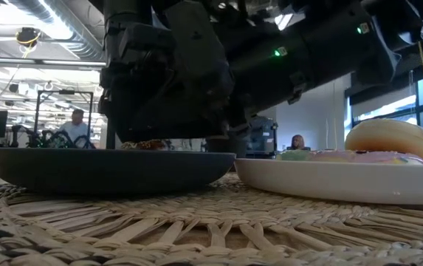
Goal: Pick & Place donuts
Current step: Put the small brown donut on the black plate
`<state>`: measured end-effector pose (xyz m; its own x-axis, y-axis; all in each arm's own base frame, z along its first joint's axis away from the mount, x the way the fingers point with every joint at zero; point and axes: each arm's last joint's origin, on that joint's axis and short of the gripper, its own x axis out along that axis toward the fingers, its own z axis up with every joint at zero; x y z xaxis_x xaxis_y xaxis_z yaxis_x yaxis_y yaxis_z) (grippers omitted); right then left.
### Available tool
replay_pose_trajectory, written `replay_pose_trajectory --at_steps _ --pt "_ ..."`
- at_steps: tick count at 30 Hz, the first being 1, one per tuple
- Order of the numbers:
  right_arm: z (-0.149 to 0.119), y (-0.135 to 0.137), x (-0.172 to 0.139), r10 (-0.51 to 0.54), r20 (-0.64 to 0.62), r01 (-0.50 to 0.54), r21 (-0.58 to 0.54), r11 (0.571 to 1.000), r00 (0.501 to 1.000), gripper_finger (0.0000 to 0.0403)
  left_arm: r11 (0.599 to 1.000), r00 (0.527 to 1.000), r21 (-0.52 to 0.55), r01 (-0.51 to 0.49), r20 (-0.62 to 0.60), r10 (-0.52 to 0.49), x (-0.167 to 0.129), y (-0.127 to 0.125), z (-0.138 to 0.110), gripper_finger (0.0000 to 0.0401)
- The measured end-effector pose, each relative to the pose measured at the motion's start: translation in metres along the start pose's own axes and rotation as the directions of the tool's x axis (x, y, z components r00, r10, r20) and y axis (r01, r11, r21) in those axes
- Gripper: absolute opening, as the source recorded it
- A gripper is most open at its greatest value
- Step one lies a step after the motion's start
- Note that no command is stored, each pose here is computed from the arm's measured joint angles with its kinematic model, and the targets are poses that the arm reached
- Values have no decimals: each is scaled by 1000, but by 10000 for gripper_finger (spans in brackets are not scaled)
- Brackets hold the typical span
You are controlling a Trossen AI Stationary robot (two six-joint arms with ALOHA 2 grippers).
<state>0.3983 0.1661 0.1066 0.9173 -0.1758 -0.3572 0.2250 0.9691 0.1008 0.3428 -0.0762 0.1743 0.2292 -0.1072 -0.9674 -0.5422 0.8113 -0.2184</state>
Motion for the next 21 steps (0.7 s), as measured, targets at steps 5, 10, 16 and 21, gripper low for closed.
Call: replay_pose_trajectory --at_steps 5,10,16,21 --pt "2 -1 3 -13 -21 13 -12 1000 1000 172 1000 1000 -1 -5 0 5 0 0 0 136" --pt "2 -2 3 -16 -24 15 -15 1000 1000 172 1000 1000 -1 -8 4 8 0 0 0 132" --pt "0 -3 3 -26 -43 25 -28 999 999 172 1000 999 0 5 32 -5 -9 0 0 134" --pt "1 -3 3 -44 -32 43 -26 999 999 172 1000 998 0 3 55 -3 -21 2 -1 131"
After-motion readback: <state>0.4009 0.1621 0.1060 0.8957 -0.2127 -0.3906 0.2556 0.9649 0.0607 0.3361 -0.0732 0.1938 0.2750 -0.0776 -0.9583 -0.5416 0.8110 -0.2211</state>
